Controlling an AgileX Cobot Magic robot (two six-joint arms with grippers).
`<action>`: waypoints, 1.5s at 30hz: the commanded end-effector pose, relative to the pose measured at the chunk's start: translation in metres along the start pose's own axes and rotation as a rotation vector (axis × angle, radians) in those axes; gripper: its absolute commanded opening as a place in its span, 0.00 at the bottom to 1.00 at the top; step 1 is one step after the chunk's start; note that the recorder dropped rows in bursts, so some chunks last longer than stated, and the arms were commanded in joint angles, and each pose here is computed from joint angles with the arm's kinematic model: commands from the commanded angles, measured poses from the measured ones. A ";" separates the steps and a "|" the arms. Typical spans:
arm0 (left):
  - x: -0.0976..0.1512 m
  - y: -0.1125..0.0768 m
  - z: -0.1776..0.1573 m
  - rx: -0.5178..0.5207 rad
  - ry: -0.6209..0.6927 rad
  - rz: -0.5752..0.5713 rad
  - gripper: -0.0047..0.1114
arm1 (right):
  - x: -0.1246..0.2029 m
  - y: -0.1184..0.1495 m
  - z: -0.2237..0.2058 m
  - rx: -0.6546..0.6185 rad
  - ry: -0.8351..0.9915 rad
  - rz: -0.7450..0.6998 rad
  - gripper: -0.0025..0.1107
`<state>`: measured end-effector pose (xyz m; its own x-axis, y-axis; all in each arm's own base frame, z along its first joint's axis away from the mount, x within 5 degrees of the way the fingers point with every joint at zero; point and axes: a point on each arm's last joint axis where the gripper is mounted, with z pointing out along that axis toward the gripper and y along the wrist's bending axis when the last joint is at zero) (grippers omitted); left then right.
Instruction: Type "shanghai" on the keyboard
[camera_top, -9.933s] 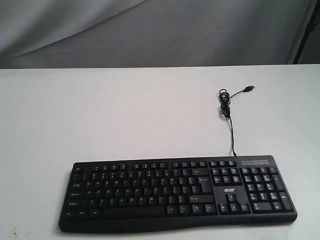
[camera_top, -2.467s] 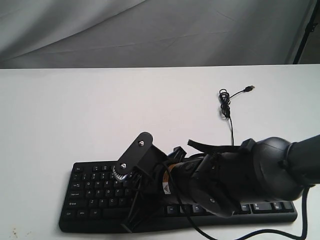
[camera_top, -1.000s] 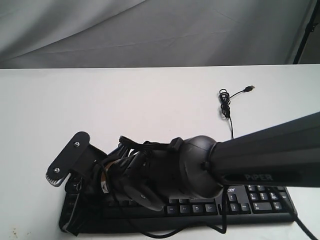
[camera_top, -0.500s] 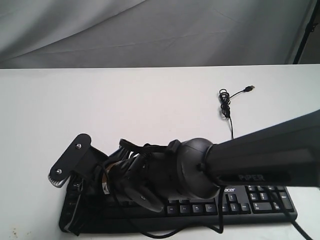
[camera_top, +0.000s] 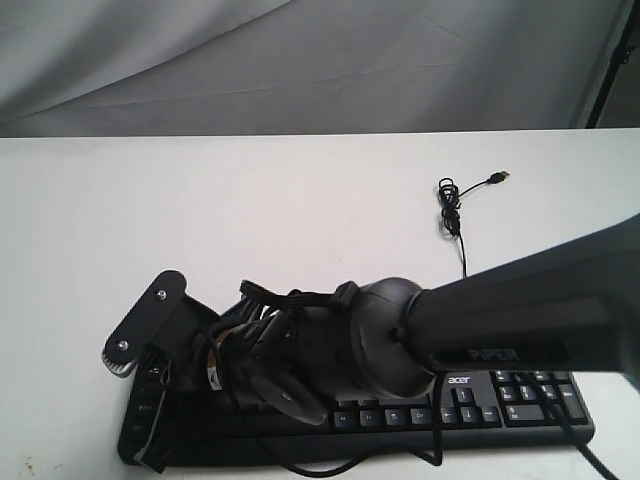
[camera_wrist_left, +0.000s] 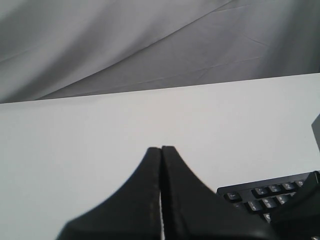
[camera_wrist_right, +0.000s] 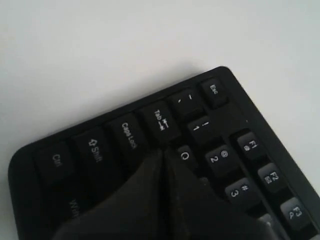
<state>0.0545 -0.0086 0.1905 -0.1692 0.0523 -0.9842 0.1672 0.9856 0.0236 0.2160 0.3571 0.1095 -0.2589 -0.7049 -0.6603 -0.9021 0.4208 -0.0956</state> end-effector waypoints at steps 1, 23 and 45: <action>0.001 0.000 0.000 0.002 -0.005 0.002 0.04 | 0.000 -0.002 0.003 0.004 -0.009 -0.008 0.02; 0.001 0.000 0.000 0.002 -0.005 0.002 0.04 | 0.037 -0.021 -0.080 0.057 -0.047 0.074 0.02; 0.001 0.000 0.000 0.002 -0.005 0.002 0.04 | 0.058 -0.027 -0.077 0.066 0.020 0.097 0.02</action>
<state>0.0545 -0.0086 0.1905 -0.1692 0.0523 -0.9842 0.1672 0.9856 0.0236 0.1966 0.2629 0.1325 -0.3470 -0.6707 -0.6555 -0.8512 0.5187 -0.0802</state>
